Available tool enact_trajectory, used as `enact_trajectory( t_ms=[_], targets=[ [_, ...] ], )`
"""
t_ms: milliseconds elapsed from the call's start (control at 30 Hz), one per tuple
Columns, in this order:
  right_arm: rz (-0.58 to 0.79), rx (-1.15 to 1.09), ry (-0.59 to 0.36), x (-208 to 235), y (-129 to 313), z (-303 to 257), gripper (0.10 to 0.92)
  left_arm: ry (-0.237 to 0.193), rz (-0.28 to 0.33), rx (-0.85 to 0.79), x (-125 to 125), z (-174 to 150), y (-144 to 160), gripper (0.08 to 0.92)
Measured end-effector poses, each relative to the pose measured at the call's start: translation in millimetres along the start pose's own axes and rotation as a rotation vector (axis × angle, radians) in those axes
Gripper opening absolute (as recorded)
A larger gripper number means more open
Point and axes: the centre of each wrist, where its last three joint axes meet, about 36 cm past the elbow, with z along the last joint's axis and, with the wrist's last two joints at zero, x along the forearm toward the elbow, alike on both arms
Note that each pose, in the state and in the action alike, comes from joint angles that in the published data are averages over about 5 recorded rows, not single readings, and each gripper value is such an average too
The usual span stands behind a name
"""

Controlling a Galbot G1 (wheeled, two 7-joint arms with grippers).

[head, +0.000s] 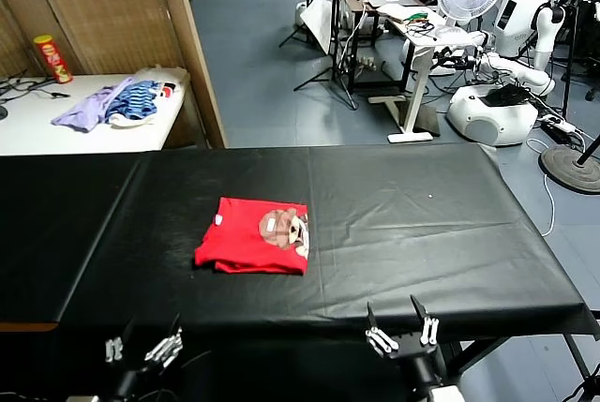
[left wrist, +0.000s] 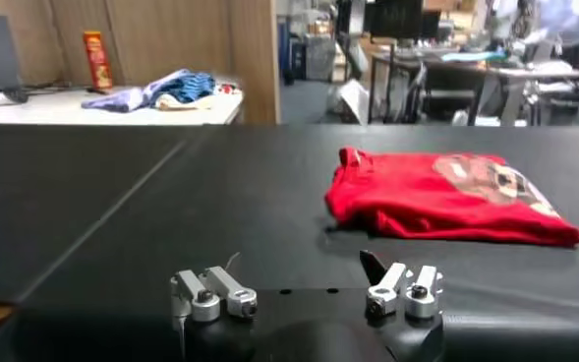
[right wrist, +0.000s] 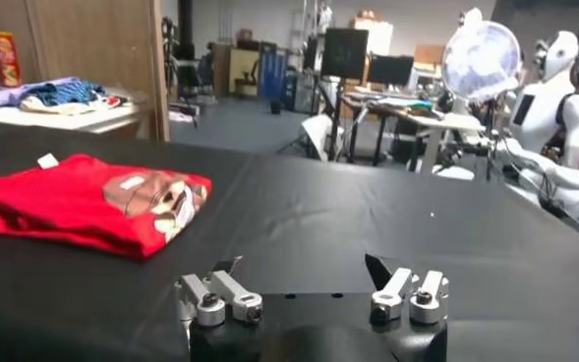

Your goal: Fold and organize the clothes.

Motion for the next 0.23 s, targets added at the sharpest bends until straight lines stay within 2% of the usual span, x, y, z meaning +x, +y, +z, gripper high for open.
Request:
enact_trajectory(
  t_ms=[233],
  targets=[
    [0.0, -0.004, 0.012, 4.7, 0.9, 0.1, 0.798, 0.011, 0.006, -0.007, 0.9, -4.5, -1.9, 0.798]
  ],
)
